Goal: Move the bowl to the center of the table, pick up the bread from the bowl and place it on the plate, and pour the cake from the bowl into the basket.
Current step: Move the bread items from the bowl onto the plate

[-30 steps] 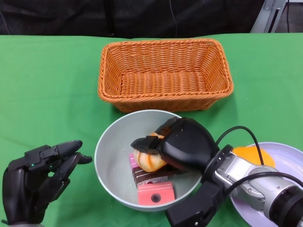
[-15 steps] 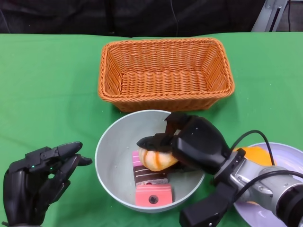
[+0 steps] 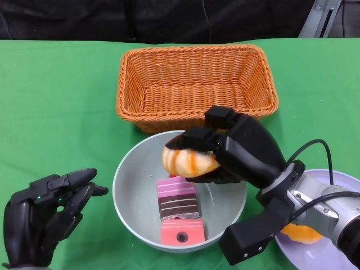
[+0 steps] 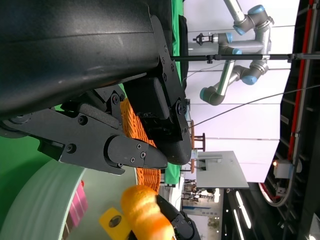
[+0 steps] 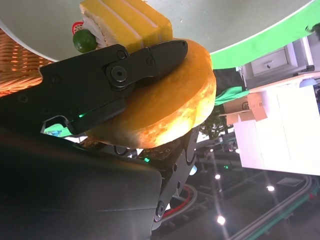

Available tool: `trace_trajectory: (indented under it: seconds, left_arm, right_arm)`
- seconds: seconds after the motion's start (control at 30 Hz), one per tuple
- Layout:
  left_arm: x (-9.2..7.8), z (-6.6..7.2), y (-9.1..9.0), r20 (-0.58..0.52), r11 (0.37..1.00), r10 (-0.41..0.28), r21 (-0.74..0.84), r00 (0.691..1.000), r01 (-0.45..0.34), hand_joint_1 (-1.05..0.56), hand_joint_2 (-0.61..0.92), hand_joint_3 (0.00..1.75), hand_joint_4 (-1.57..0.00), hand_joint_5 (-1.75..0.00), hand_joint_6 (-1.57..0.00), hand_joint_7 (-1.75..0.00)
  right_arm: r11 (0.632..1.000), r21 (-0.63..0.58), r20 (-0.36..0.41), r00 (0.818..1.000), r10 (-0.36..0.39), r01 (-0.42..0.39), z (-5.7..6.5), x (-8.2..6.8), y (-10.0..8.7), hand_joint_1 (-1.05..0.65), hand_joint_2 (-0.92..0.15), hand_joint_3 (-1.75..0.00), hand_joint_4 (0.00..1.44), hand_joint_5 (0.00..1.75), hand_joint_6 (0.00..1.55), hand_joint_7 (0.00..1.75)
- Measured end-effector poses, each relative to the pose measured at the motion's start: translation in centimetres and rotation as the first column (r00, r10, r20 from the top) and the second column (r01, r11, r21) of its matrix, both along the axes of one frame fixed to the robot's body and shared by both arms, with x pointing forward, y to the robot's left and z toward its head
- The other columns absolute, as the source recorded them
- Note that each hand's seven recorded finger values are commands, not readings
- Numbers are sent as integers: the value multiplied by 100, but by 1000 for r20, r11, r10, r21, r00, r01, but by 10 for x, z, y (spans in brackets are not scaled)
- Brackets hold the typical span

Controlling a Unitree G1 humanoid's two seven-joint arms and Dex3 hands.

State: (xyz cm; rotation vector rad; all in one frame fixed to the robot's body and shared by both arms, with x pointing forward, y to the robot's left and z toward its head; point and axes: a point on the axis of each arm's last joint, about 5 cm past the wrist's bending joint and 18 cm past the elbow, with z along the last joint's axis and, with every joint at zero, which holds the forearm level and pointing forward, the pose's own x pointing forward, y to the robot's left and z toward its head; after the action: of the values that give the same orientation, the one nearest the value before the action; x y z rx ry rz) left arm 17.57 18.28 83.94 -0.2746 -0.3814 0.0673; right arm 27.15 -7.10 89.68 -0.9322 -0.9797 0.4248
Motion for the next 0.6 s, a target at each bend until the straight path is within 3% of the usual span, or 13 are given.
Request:
trace_trajectory:
  seconds: [0.2,0.4,0.5,0.6]
  left_arm:
    - [0,-2,0,-10,1000,-8,1,1000,8,-28,92,20,-84,-102,-128,-1]
    - [-1,-4,1,-20,1000,-3,1,1000,3,-28,92,21,-83,-102,-127,-1]
    - [-1,-4,1,-19,1000,-2,1,1000,2,-27,92,20,-83,-102,-128,-1]
    - [-1,-4,2,-17,1000,-1,2,1000,1,-27,92,20,-83,-102,-128,-1]
  right_arm:
    - [992,120,12,999,34,-35,7,-1,-2,-24,-92,-9,83,141,85,91]
    - [960,276,13,999,34,-37,20,-6,-3,-23,-92,-10,84,147,86,90]
    - [940,337,-33,998,59,-45,25,-10,-7,-23,-92,-12,78,163,82,97]
    - [924,380,-94,993,70,-29,28,-15,-14,-24,-92,-14,76,168,80,103]
